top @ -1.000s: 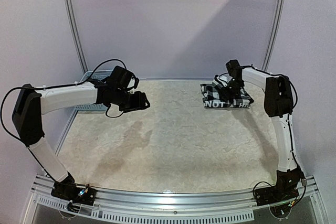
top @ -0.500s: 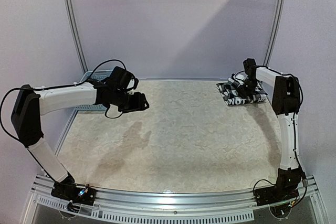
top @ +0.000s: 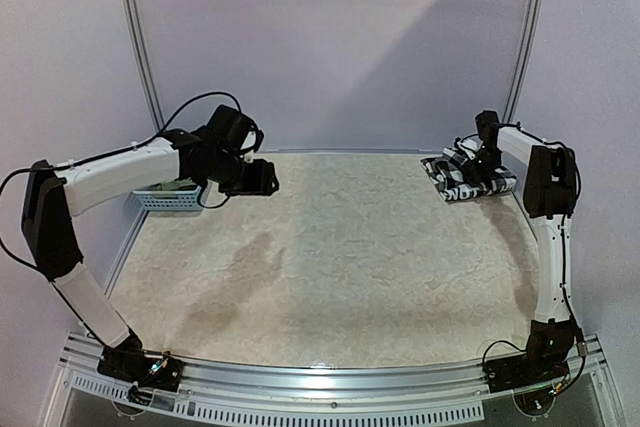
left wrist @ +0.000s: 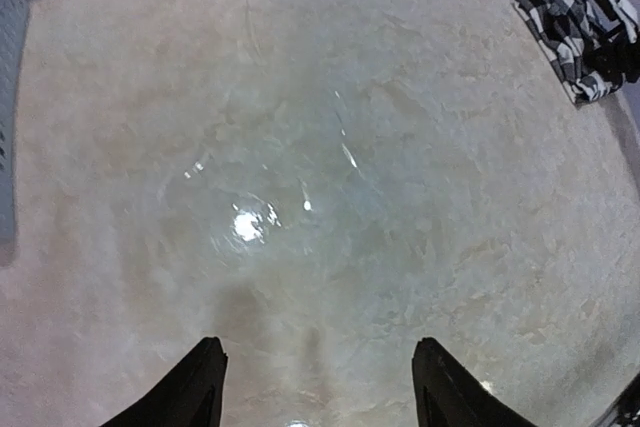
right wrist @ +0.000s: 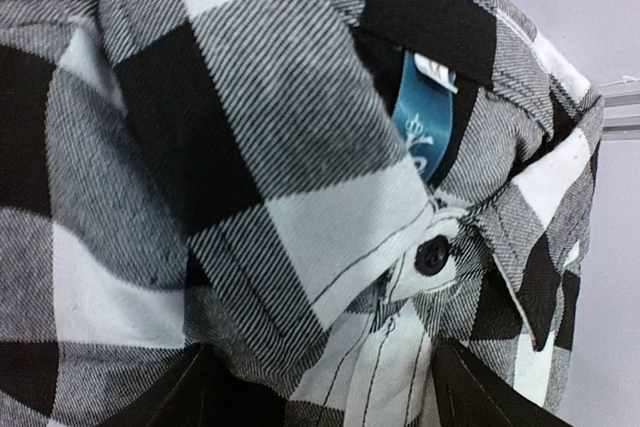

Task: Fold and stack the mixed laundry pile
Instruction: Move the square-folded shirt to the corner of the board, then pick up the crumpled tank top and place it in the bin.

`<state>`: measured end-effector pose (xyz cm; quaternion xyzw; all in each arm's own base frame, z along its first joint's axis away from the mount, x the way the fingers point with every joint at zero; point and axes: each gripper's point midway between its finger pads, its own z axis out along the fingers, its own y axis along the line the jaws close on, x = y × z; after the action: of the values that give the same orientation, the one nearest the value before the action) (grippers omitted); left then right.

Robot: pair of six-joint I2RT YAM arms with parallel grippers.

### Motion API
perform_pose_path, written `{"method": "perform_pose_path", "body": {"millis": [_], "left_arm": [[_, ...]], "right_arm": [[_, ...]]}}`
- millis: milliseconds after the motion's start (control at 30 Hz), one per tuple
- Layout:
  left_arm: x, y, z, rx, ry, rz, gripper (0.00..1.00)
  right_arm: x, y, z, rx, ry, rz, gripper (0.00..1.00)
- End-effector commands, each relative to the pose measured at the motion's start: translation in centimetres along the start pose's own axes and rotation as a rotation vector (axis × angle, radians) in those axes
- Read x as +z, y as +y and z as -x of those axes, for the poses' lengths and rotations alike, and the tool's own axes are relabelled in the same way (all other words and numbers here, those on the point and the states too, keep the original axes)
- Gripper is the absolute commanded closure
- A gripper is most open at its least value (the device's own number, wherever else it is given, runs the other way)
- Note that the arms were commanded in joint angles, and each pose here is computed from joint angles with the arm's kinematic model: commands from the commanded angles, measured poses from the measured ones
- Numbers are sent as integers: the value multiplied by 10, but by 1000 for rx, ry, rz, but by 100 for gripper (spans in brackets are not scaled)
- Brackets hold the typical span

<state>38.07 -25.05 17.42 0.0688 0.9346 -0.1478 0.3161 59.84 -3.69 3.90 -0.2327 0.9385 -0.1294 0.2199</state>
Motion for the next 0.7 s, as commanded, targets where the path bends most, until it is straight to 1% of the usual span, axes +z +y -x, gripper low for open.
{"method": "perform_pose_path", "body": {"millis": [0,33,67,100,133,167,233,267,300,400,500,667], "left_arm": [[-32,38,36,109,-40,214,31],[-39,51,44,111,-47,264,29],[-46,62,52,112,-50,314,28],[-51,74,58,112,-48,360,28],[-57,88,64,114,-50,410,28],[-63,99,71,114,-53,456,27],[-70,125,77,104,-37,546,26],[-71,137,79,94,-30,579,26],[-74,151,82,80,-27,617,26],[-73,186,94,19,-43,668,28],[-63,215,106,-34,-43,674,31],[-30,261,113,-71,50,703,37]], "right_arm": [[-55,6,16,116,-103,118,23],[-70,7,22,139,-144,141,21],[-102,3,33,155,-210,143,13],[-117,5,36,180,-247,162,4],[-141,4,43,200,-309,172,2],[-171,3,49,208,-374,177,1],[-202,8,49,236,-448,201,1],[-211,11,46,254,-467,209,1],[-231,10,45,265,-510,202,1],[-253,23,33,298,-561,243,1],[-253,61,18,287,-549,414,1],[-262,109,-5,234,-542,635,1]]}}
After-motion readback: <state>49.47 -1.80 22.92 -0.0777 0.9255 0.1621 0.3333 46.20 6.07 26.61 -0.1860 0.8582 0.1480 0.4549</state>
